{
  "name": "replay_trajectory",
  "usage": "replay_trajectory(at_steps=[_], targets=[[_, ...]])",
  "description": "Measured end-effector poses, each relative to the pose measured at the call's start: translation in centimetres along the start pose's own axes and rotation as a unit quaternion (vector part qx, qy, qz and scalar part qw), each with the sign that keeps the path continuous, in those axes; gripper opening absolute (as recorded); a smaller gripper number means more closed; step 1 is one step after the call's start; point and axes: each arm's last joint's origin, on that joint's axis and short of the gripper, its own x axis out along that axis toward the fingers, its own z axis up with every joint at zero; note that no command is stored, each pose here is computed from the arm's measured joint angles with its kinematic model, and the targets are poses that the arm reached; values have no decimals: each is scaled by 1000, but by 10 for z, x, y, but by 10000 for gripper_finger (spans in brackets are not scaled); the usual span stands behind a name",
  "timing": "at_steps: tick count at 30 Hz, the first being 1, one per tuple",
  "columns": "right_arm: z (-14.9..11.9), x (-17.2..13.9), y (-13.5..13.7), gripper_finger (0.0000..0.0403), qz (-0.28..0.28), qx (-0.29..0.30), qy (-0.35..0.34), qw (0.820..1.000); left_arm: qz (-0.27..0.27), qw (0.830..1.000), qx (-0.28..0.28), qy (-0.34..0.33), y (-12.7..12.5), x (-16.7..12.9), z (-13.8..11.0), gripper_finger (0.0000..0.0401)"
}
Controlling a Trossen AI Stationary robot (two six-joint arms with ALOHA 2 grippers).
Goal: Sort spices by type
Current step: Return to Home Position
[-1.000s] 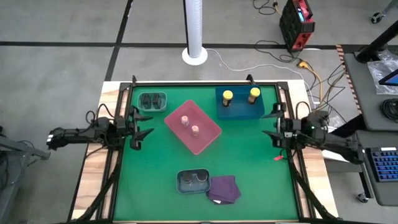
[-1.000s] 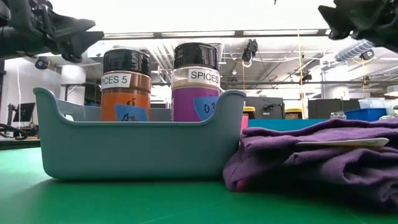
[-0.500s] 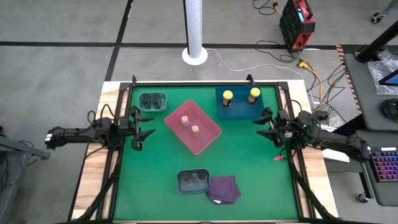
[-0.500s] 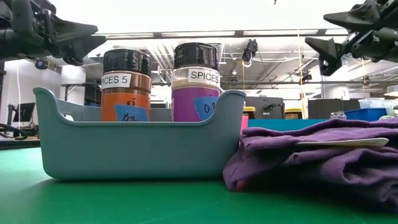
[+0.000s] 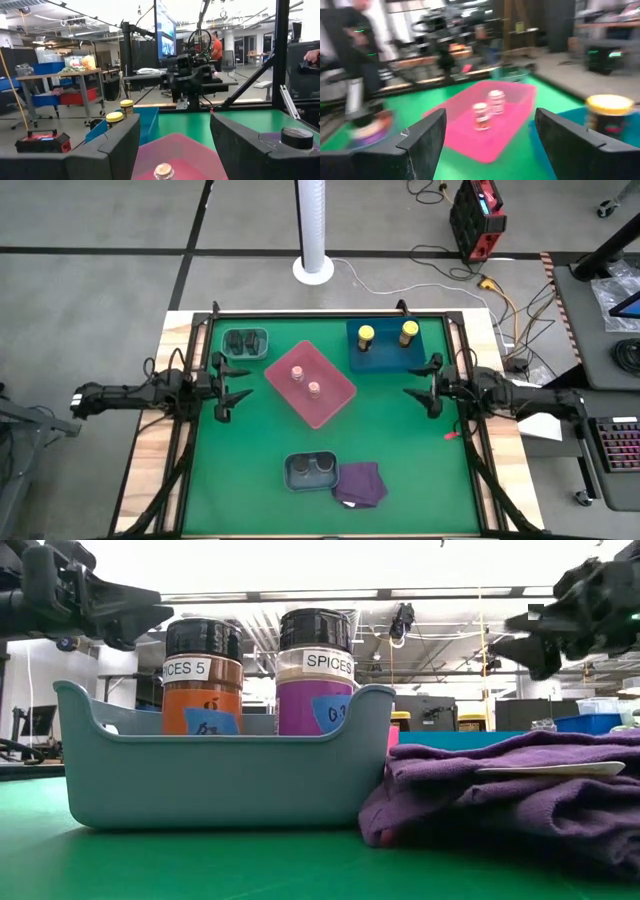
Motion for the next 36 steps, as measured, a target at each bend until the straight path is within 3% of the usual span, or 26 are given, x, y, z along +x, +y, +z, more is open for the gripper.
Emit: replay_trajectory(at_steps=[3,6,9,21,36], targets=[[1,0,3,299,-24,-43,-10,999,-1,1000,0,4,0,1,-1,223],[1,0,7,304,-5,-101,-8,995,-1,1000,1,8,0,1,-1,223],[0,-1,11,308,17,-118,-8,993,-1,1000,1,11,0,1,-2,223],[-3,1,12,326,23,-61,8,998,-3,1000,3,26,-1,3,-5,223],[-3,1,12,320,22,-51,10,998,-5,999,6,46,-2,6,-9,223]])
